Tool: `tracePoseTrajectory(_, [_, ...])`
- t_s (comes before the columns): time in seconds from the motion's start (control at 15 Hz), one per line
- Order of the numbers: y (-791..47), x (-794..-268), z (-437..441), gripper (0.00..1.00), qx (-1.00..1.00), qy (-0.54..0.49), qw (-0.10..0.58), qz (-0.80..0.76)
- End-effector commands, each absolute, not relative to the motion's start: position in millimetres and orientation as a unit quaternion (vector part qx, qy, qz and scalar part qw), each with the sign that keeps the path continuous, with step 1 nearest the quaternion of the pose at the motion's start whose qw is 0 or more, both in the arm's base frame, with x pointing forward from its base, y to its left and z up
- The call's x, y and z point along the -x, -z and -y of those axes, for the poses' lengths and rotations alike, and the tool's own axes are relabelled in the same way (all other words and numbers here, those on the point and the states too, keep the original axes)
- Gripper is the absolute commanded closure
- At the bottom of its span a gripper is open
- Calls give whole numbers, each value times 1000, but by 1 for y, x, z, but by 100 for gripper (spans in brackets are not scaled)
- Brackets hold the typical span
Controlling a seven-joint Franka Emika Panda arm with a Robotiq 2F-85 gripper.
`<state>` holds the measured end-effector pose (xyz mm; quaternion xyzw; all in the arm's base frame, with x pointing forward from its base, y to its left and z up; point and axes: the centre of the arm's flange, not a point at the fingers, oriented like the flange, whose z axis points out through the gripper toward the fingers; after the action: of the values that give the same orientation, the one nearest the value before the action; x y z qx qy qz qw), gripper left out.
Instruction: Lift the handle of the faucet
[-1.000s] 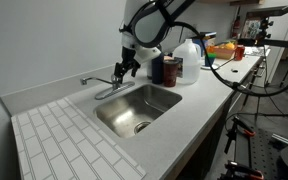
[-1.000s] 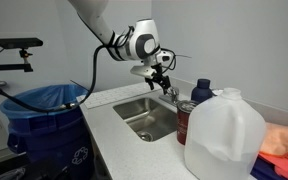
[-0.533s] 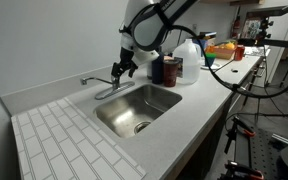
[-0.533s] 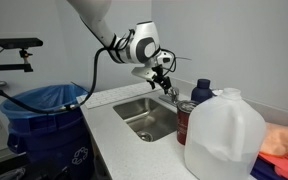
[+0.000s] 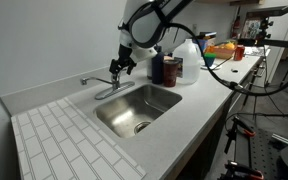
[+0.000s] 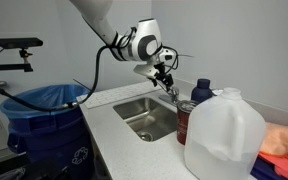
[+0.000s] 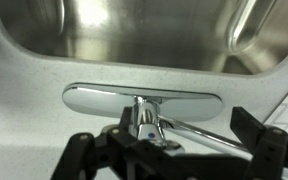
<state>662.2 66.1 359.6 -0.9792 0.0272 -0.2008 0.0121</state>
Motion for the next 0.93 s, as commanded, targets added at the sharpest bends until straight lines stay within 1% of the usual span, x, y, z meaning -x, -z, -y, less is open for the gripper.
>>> tracePoseTrajectory(0.0, [-378, -690, -74, 0, 972, 231, 34, -18])
tracePoseTrajectory(0.33, [-397, -702, -82, 0, 964, 260, 58, -11])
tracePoseTrajectory(0.47, [-401, -704, -84, 0, 966, 250, 58, -20])
tracePoseTrajectory(0.67, [-402, -701, -83, 0, 964, 259, 60, -9])
tracePoseTrajectory(0.87, [-408, -694, -87, 0, 967, 247, 67, -3])
